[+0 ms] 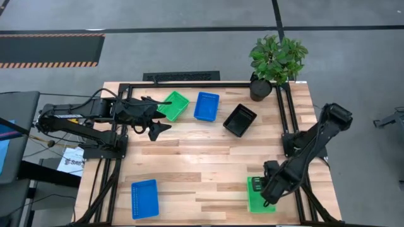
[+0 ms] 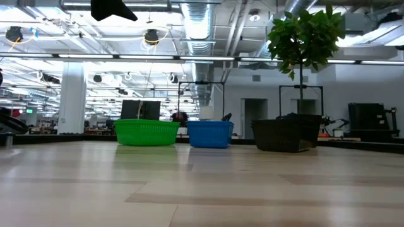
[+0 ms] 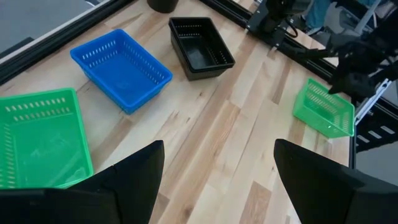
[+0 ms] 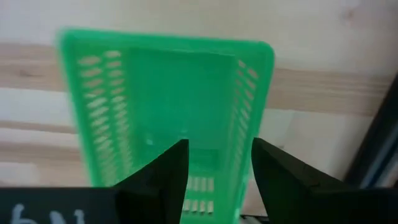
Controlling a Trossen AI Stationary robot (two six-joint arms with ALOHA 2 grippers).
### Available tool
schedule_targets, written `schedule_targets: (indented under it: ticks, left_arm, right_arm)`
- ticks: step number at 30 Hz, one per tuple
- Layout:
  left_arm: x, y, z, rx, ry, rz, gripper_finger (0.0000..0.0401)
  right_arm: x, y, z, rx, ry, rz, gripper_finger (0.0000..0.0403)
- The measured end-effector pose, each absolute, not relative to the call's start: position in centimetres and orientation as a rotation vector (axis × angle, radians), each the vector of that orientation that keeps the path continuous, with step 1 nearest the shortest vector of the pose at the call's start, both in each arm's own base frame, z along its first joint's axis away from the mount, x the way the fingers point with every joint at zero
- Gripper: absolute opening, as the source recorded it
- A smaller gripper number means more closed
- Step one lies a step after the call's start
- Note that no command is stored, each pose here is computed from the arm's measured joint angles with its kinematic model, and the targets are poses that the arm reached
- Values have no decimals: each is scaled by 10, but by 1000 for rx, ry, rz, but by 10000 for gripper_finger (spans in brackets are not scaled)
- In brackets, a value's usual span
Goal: Stack baskets by color
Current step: Stack the green bin on the stacked green bins
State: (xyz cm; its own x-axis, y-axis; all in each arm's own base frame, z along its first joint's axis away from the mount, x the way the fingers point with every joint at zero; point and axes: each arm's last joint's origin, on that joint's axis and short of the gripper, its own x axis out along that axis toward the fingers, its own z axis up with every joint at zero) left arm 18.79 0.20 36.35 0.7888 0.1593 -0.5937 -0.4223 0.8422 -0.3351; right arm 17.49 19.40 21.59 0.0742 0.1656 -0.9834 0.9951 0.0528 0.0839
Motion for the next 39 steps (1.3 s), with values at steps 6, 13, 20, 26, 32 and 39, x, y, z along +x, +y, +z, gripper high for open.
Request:
schedule_targets:
  ticks: [6, 13, 20, 26, 32, 39]
  left_arm:
    - [188, 2, 364, -477, 584, 326, 290]
    - [188, 3, 364, -467, 576, 350, 290]
    - [187, 5, 364, -450, 565, 392, 290]
    - [177, 11, 367, -471, 545, 426, 290]
    - [155, 15, 378, -495, 464, 445, 290]
    - [128, 16, 390, -528, 353, 463, 290]
  right_arm:
    - [177, 203, 197, 1253, 1388, -1084, 192]
    - [186, 208, 181, 1246, 1399, -1113, 147]
    - [200, 206, 172, 1272, 1392, -1098, 16]
    - [232, 173, 206, 1354, 1035, -1014, 9]
    - [287, 102, 250, 1299, 673, -959, 6]
    - [350, -9, 283, 1217, 344, -862, 9]
